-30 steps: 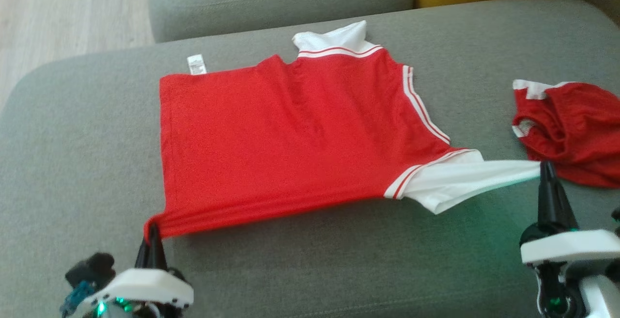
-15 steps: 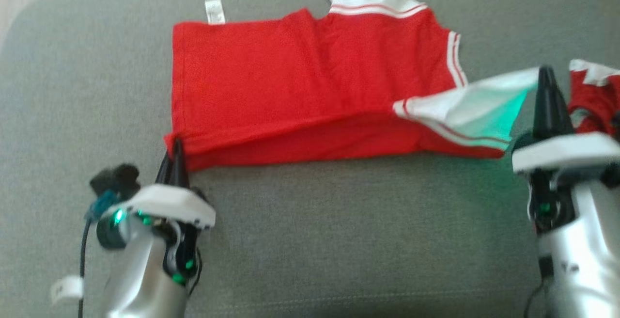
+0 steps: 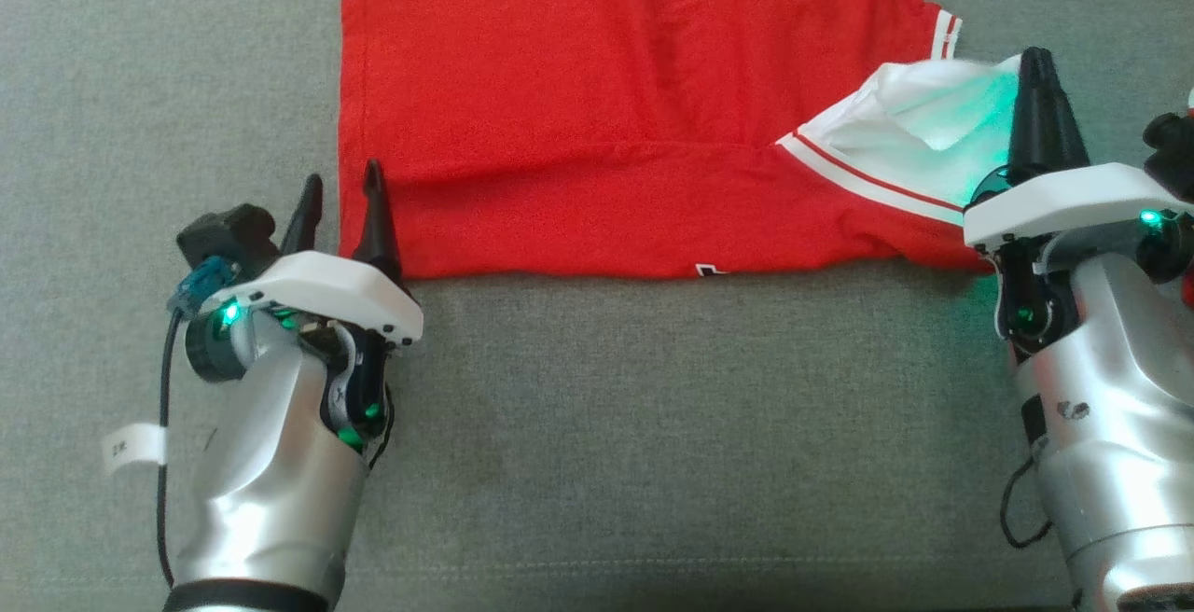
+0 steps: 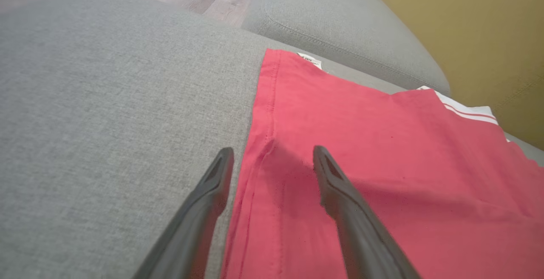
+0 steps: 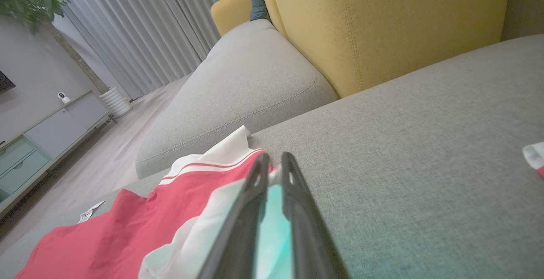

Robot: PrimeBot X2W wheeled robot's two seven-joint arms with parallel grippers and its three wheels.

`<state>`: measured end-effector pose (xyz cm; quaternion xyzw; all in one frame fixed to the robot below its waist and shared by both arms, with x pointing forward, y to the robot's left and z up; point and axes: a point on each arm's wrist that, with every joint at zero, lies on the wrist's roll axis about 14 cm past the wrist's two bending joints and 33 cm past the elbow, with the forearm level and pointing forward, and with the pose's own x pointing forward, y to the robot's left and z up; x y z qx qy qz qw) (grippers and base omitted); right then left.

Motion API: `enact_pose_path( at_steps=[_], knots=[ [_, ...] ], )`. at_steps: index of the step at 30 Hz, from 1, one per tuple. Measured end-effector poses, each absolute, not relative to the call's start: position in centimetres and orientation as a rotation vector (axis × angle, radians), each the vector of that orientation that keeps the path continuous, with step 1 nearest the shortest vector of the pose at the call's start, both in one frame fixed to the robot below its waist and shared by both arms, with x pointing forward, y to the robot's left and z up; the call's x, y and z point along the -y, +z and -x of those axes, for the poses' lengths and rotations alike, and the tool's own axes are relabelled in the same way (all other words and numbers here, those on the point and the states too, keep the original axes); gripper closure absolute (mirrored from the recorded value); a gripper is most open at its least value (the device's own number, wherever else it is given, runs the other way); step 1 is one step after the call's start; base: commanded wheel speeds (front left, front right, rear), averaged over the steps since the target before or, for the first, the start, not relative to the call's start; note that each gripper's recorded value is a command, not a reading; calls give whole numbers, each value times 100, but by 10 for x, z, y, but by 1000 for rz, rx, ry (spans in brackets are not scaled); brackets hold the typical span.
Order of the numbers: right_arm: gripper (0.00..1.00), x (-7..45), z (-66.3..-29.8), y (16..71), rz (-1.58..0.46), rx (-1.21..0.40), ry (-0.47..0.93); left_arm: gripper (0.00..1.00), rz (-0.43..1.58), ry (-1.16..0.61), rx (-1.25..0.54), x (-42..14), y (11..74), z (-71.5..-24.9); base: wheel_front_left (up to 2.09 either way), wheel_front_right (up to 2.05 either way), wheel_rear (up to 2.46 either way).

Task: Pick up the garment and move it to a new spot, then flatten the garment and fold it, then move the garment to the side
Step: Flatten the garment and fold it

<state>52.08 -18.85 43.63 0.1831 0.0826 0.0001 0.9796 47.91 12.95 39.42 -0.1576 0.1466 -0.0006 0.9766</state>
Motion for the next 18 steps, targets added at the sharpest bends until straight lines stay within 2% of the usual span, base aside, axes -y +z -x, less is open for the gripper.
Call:
enact_pose_path(
  at_steps=[4, 9, 18],
  knots=[
    [0, 188, -521, 436, -374, -155, -5, 0, 352, 10, -277, -130, 399, -477, 0, 0, 0],
    [0, 191, -514, 443, -381, -118, -8, 0, 397, 37, -353, -131, 375, -446, 0, 0, 0],
    [0, 194, -464, 401, -328, -231, -14, 0, 405, 50, -393, -127, 366, -436, 0, 0, 0]
  ],
)
